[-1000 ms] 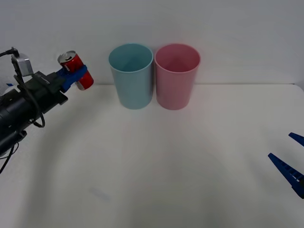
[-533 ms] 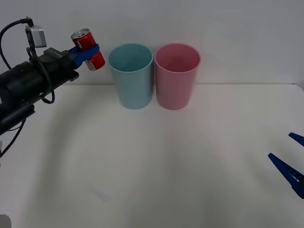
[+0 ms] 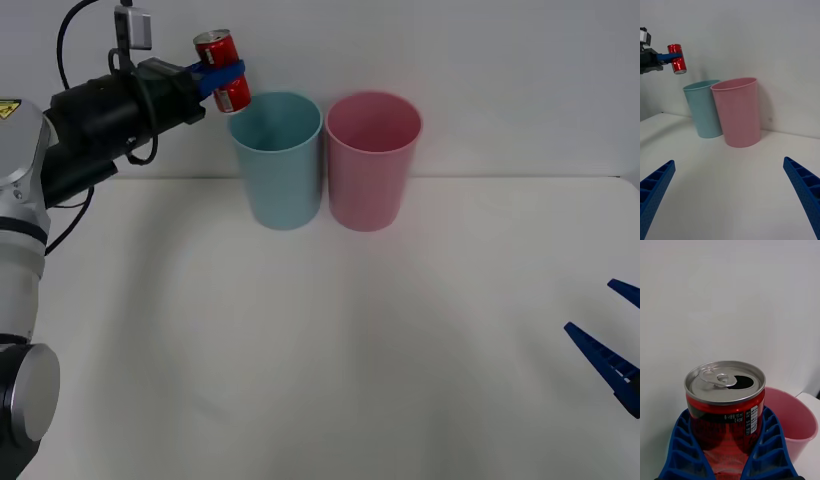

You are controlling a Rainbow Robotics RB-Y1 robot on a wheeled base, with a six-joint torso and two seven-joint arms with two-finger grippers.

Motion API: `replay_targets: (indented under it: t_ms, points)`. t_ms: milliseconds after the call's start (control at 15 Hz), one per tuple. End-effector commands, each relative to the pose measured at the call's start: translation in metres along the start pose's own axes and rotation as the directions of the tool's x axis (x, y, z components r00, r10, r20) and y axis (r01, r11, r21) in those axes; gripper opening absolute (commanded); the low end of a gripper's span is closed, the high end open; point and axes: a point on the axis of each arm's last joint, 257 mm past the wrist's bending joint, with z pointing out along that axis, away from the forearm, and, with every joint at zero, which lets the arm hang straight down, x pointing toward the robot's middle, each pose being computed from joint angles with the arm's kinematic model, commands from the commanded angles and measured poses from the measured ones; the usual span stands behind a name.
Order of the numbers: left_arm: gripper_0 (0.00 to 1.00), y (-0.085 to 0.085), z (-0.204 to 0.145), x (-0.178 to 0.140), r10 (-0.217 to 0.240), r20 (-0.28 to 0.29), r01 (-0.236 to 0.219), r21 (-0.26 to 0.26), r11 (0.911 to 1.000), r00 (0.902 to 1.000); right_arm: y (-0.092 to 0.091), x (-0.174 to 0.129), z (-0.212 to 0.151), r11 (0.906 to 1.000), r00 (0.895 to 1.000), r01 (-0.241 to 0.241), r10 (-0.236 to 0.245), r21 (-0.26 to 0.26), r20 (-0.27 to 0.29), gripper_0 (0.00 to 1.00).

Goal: Grasp the object on the table and drop it into the matching bin: aluminum can to the light blue bin, PET bottle to the pink bin.

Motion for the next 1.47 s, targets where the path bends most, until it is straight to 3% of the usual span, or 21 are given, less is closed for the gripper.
replay_targets:
  t_ms: [67,467,800,867,933,1000,1467]
  points:
    - [0.01,0.001,0.024,0.0,0.001,-0.016,-0.001,-0.012,0.9999,0.9999,0.0,0.0,0.0,1.0,1.0,0.0,0.0,0.0,0.0,1.0]
    - [0.02,-0.002,0.054,0.003,0.023,-0.005,-0.023,-0.073,0.997,0.9997,0.0,0.0,0.0,1.0,1.0,0.0,0.0,0.0,0.0,1.0]
    - [0.04,-0.003,0.055,0.004,0.033,-0.005,-0.034,-0.077,0.9965,0.9994,0.0,0.0,0.0,1.0,1.0,0.0,0.0,0.0,0.0,1.0]
    - [0.14,-0.002,0.055,0.002,0.038,-0.002,-0.038,-0.08,0.996,0.9993,0.0,0.0,0.0,1.0,1.0,0.0,0.0,0.0,0.0,1.0]
    - [0.53,-0.002,0.055,0.003,0.038,-0.001,-0.038,-0.082,0.996,0.9993,0.0,0.0,0.0,1.0,1.0,0.0,0.0,0.0,0.0,1.0]
    - [1.0,-0.002,0.055,0.002,0.044,0.0,-0.044,-0.083,0.9956,0.999,0.0,0.0,0.0,1.0,1.0,0.0,0.0,0.0,0.0,1.0]
    - [1.0,-0.002,0.052,0.003,0.027,0.015,-0.026,-0.078,0.9966,0.9995,0.0,0.0,0.0,1.0,1.0,0.0,0.0,0.0,0.0,1.0]
